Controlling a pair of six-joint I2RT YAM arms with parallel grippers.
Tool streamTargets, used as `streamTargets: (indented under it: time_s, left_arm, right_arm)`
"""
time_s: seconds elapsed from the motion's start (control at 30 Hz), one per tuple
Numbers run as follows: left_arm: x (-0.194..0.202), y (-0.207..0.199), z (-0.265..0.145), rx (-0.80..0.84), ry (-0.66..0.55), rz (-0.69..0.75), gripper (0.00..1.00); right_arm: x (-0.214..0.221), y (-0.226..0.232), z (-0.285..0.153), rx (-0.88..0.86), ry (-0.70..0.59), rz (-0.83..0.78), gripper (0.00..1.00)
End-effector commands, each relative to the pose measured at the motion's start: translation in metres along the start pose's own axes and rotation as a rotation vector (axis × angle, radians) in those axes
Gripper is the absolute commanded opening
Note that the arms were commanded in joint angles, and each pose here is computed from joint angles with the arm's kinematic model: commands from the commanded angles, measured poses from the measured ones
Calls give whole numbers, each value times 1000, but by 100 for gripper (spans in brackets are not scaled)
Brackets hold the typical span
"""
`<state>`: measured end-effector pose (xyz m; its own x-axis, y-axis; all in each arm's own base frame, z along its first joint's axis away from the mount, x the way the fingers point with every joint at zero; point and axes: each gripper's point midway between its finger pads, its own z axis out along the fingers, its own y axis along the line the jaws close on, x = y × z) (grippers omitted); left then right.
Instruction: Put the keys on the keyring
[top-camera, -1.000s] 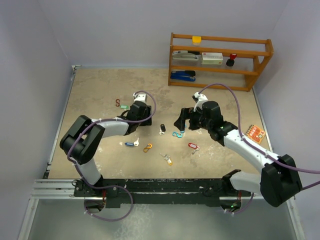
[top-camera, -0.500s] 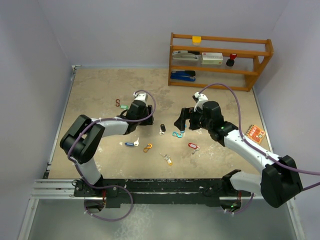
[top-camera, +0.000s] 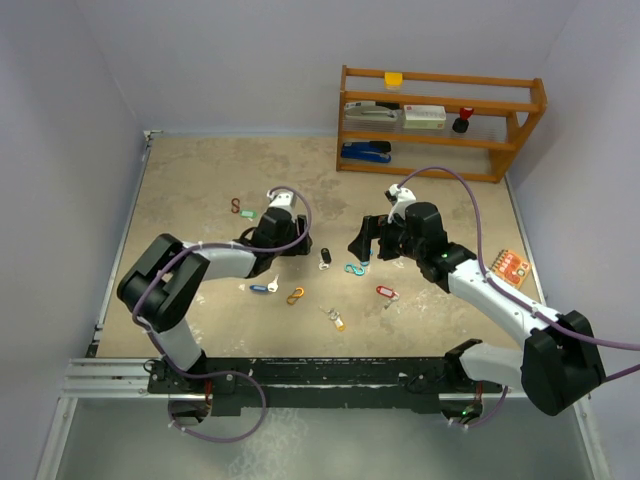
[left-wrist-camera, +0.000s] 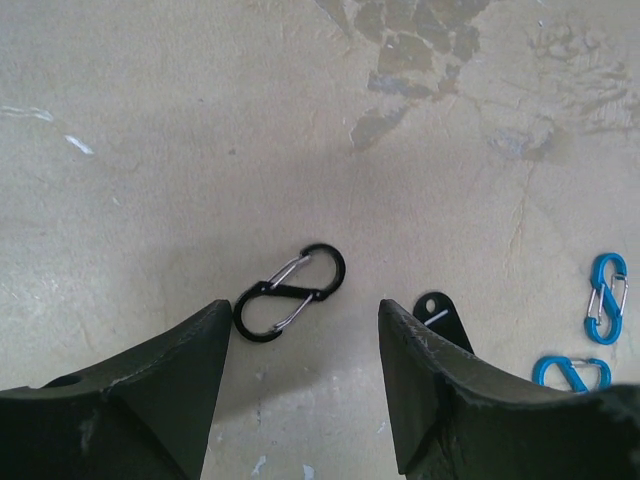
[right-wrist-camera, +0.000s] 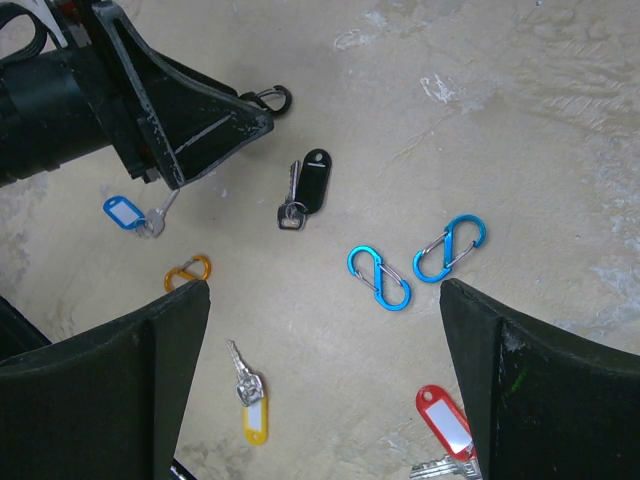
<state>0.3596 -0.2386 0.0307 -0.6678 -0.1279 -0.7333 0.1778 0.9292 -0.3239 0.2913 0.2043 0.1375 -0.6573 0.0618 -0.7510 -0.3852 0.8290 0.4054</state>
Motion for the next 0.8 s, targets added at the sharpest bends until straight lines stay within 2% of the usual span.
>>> streamTargets:
  time_s: [0.0, 0.27, 0.6, 0.77]
  left_arm:
    - [21, -7, -10, 25, 50, -26, 58]
    - [26, -12, -17, 17, 45, -17, 58]
    - [9, 23, -24, -183, 3, 84, 58]
    - [5, 27, -20, -206, -1, 143, 57]
  right_arm:
    - [-19, 9, -3, -27, -48, -18, 99]
    - [-19, 9, -3, -31, -48, -17, 99]
    - [-18, 9, -3, -32, -49, -18, 100]
    - [-19, 9, -2, -33, -48, -19, 99]
